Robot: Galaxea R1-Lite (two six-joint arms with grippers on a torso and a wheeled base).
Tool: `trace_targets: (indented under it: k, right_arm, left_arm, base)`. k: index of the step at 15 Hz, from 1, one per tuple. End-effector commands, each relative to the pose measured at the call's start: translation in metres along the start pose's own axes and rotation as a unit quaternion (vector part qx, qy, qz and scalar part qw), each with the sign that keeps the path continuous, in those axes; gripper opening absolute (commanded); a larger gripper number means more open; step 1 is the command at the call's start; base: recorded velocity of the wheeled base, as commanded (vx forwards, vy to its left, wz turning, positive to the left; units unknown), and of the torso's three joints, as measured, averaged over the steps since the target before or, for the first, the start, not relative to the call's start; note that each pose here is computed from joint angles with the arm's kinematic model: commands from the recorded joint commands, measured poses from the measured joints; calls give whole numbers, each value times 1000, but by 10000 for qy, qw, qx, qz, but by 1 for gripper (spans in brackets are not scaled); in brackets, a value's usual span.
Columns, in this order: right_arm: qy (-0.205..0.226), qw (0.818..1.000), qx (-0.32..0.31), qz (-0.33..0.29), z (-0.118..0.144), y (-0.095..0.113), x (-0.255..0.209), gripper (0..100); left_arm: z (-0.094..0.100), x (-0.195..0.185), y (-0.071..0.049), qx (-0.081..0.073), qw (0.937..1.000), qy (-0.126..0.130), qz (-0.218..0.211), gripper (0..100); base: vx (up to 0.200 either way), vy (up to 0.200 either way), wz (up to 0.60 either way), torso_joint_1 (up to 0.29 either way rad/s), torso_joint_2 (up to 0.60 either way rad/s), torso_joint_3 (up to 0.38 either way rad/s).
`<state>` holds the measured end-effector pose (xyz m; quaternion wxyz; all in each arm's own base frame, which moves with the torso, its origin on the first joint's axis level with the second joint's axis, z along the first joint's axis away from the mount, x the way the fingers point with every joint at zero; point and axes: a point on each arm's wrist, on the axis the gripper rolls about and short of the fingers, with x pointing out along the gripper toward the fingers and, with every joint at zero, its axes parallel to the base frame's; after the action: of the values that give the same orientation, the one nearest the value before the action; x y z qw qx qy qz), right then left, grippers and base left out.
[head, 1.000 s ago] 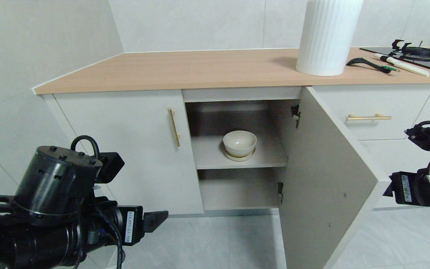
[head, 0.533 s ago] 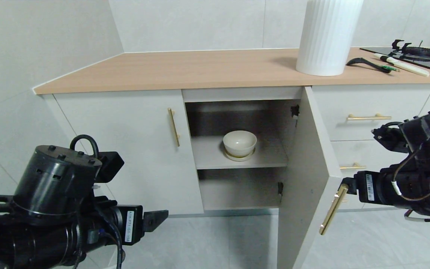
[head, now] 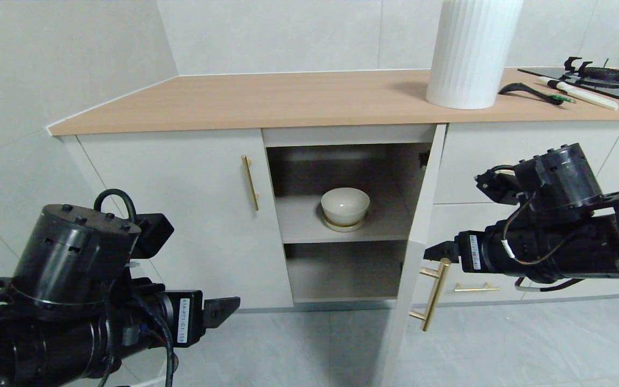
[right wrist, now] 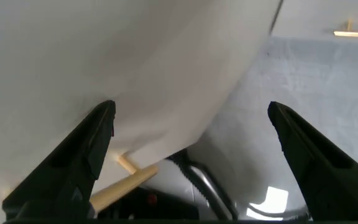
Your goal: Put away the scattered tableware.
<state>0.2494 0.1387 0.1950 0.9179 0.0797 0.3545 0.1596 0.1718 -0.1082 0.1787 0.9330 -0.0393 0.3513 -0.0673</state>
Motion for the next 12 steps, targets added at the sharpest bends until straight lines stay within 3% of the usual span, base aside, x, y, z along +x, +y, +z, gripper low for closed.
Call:
trace_targets:
  k: [1, 3, 12]
  right_arm:
    - [251, 9997, -6, -18, 0, 2, 26, 100]
    - [398, 9992, 24, 23, -3, 1, 38, 100]
    - [17, 9975, 694, 139, -7, 2, 89, 100]
  left_arm:
    - [2, -2, 0, -20, 10000, -73, 40, 100]
    - [2, 0, 0, -11, 10000, -49, 59, 100]
    - [3, 0, 0, -29, 9998, -103, 161, 100]
  base:
    - [0, 0, 0, 0, 0, 0]
    - [0, 0, 0, 0, 0, 0]
    - [0, 0, 0, 0, 0, 0]
